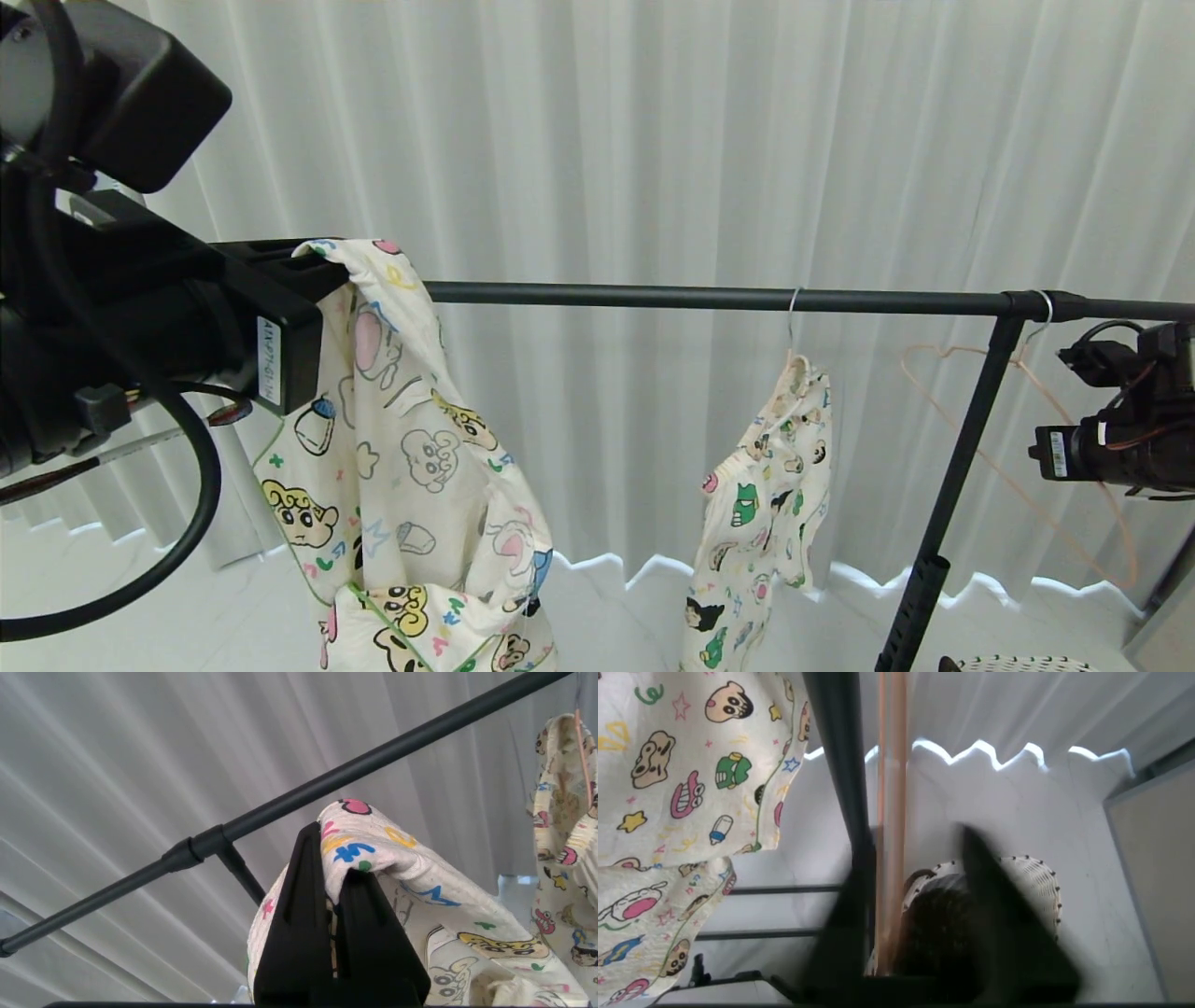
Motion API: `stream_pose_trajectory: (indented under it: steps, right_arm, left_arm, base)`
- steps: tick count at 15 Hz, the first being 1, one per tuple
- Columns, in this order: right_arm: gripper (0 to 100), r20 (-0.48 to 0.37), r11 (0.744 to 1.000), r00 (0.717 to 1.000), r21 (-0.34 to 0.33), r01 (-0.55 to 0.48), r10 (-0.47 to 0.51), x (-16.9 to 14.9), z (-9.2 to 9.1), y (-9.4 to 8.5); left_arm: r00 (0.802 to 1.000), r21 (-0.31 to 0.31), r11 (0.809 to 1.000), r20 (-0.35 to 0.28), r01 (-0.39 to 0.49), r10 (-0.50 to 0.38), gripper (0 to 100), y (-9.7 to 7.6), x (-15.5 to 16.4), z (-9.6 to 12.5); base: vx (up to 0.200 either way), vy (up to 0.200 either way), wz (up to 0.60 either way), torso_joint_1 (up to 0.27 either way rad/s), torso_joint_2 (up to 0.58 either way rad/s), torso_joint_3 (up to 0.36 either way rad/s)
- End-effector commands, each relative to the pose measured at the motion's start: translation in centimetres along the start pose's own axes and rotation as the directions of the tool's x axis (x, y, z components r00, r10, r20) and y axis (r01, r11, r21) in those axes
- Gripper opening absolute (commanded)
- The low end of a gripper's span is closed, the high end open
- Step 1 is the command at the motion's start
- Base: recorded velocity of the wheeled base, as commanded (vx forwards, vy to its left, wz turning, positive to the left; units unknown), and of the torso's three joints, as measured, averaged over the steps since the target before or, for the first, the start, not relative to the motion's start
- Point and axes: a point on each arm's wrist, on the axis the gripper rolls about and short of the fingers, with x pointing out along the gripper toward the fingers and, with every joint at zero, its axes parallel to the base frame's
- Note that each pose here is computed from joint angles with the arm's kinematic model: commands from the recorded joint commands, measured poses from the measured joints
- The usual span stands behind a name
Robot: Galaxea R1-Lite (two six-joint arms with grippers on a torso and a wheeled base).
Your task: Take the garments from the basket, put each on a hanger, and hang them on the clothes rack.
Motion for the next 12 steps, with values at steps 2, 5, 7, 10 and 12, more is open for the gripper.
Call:
stream_pose_trajectory:
  steps: [2,5,7,10,12]
  right_arm:
    - [0,0.026,1.0,1.0,-0.002,-0.005,0.005,-0.8,0.4,0.0]
    - [0,0.057,1.0,0.998,-0.004,-0.003,0.003,-1.7,0.8,0.1]
    - [0,0.083,1.0,0.997,-0.004,-0.002,0.002,-2.5,1.1,0.1]
    - [0,0.124,1.0,0.992,-0.005,0.0,0.0,-4.0,1.5,0.2]
    - [0,0.131,1.0,0.991,-0.006,0.001,0.0,-5.1,1.2,0.3]
  left_arm:
    - [1.0,0.0,1.0,0.0,0.0,0.0,0,0.0,0.0,0.0]
    - [1.0,-0.003,1.0,0.003,-0.002,0.002,0,0.0,-0.1,0.0]
    - [1.0,-0.003,1.0,0.003,-0.002,0.002,0,0.1,-0.2,0.0]
    - [1.0,-0.003,1.0,0.008,-0.004,0.004,0,0.1,-0.3,0.0]
    - [1.0,-0.003,1.0,0.01,-0.005,0.005,0,0.2,-0.3,0.1]
  base:
    - [0.0,0.0,0.0,0.0,0.0,0.0]
    - [0.0,0.0,0.0,0.0,0.0,0.0]
    - [0.0,0.0,0.0,0.0,0.0,0.0]
    - [0.0,0.0,0.0,0.0,0.0,0.0]
    - [0.0,0.0,0.0,0.0,0.0,0.0]
